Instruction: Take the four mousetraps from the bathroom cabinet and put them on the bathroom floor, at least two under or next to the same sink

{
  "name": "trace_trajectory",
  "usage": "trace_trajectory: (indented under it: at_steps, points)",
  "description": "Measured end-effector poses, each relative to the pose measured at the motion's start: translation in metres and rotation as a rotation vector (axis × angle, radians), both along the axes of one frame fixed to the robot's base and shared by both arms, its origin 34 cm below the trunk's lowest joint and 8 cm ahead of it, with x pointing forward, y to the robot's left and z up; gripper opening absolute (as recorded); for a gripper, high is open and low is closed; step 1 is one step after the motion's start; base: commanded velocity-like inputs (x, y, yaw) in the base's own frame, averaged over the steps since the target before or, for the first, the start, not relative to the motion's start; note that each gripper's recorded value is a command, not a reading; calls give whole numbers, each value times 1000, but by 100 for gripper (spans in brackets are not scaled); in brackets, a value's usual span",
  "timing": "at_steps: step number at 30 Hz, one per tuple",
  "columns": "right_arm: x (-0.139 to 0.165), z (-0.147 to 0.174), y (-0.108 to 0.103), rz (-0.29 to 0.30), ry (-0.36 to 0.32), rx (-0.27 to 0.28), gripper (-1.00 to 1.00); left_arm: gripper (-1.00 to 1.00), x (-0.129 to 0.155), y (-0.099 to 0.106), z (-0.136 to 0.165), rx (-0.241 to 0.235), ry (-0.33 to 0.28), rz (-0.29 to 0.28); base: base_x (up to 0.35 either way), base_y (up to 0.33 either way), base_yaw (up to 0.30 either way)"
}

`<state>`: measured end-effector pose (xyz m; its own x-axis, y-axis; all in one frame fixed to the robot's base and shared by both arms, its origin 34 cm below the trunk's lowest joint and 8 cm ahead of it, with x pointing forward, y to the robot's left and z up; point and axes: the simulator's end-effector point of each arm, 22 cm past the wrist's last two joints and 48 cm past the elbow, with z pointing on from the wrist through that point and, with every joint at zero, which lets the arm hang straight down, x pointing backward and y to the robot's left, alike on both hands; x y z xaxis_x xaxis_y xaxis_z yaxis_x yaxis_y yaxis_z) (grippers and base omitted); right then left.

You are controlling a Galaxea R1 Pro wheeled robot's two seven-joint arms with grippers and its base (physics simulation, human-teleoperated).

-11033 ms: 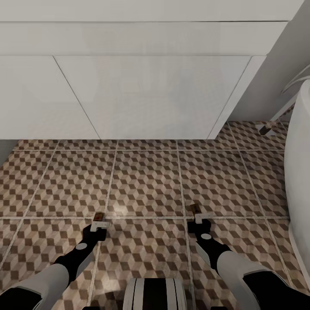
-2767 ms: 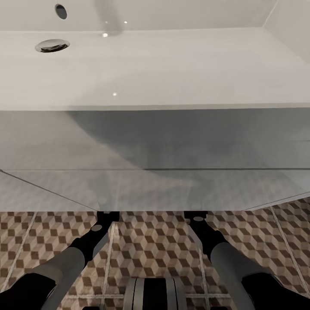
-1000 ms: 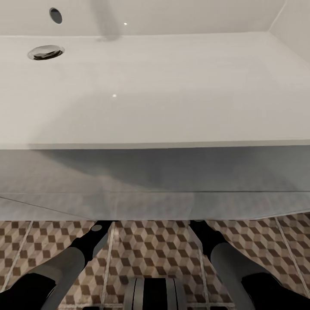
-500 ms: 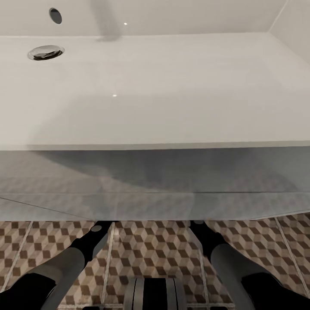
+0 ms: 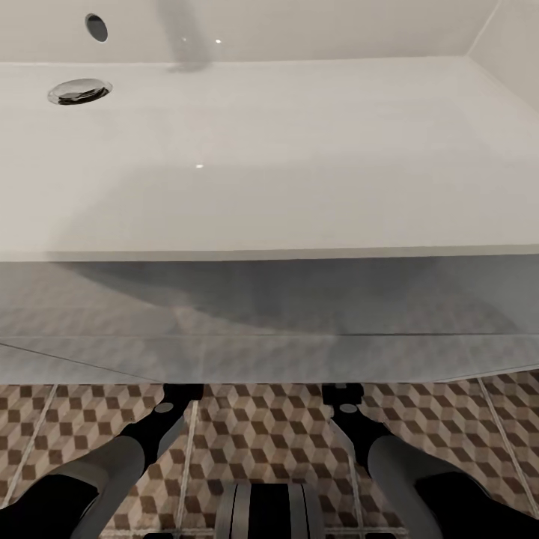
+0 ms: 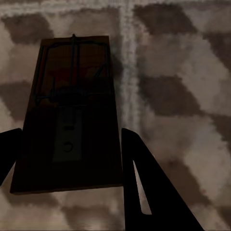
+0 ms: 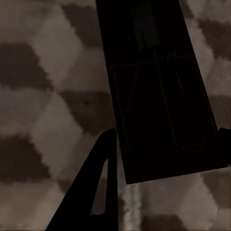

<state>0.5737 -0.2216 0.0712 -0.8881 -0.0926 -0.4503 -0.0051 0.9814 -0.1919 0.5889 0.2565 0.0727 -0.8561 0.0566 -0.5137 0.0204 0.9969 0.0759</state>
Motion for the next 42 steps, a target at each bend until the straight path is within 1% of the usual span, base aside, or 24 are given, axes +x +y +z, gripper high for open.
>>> trace_trajectory:
  at_steps: [6,13,20,26,33,36,42]
  points:
    - [-10,-3,13,5,10,16,-100,-100,-3,-1,-2,-1,9,-1,0,0,0]
    - [-10,-2,16,5,-2,23,-100,-100,-15,1,-7,5,34,-1,0,0,0]
    - [-12,-4,22,17,1,49,-100,-100,-19,2,-8,8,44,-3,0,0,0]
    - [-17,-5,25,21,2,57,-100,-100,-26,3,-11,12,60,-6,0,0,0]
    - [-26,-8,25,23,17,61,-100,-100,-34,-2,-14,-12,81,-20,0,0,0]
    - [-28,-9,28,27,22,73,-100,-100,-36,-3,-15,-15,86,-22,0,0,0]
    - [-35,-11,29,31,32,82,-100,-100,-37,-3,-16,-15,90,-27,0,0,0]
